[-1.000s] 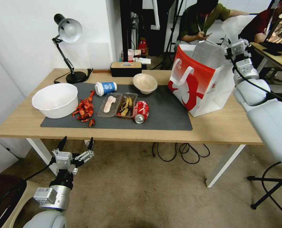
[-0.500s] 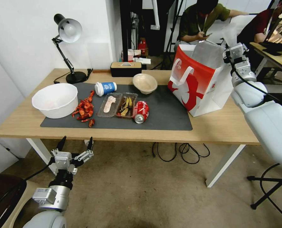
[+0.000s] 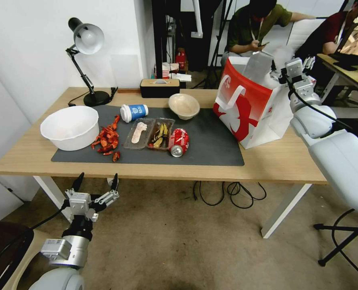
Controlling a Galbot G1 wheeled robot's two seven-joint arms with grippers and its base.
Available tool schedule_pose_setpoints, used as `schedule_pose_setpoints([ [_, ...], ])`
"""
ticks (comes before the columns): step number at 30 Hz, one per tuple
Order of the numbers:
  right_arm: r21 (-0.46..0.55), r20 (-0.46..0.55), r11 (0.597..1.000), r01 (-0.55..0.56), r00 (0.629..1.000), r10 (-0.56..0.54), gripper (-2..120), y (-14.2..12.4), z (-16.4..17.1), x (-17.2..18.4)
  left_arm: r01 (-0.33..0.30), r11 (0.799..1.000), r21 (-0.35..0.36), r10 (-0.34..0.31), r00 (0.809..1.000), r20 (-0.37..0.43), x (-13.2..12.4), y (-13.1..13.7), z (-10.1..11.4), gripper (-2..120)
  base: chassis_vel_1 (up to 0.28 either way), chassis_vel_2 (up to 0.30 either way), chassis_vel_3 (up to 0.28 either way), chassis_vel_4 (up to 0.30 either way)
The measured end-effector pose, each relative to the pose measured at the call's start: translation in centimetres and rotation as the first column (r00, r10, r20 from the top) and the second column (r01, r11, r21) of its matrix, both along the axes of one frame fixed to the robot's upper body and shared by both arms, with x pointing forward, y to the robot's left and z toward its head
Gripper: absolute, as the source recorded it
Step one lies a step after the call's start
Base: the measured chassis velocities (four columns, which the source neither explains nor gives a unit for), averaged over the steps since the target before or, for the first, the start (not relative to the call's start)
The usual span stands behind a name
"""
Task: Pick up the trash from the table and place it into the takeout bag.
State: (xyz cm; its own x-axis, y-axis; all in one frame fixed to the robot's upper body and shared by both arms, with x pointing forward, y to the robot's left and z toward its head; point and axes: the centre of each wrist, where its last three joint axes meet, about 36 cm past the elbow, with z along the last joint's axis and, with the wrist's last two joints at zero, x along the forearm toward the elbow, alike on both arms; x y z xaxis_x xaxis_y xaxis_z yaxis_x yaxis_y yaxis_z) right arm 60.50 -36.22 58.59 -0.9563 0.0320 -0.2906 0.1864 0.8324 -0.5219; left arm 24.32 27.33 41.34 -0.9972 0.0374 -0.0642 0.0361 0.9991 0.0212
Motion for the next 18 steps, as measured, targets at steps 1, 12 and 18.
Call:
schedule_pose_setpoints([
  [1,0.000,0.000,1.000,0.000,1.000,0.000,97,0.0,0.0,0.0,0.000,1.000,0.000,0.000,1.000,0.000,0.0,0.0,0.0,100,0.000,0.000,0.000,0.000],
  [12,0.220,0.048,0.958,-0.186,0.983,0.179,100,2.3,1.9,-3.0,-0.002,1.000,0.006,0.002,1.000,0.010,0.0,0.2,0.5,100,0.000,0.000,0.000,0.000],
  [18,0.471,0.126,0.761,-0.445,0.888,0.442,100,4.2,3.3,-8.3,-0.008,1.000,0.012,0.008,1.000,0.014,-0.1,0.6,0.8,100,0.000,0.000,0.000,0.000],
])
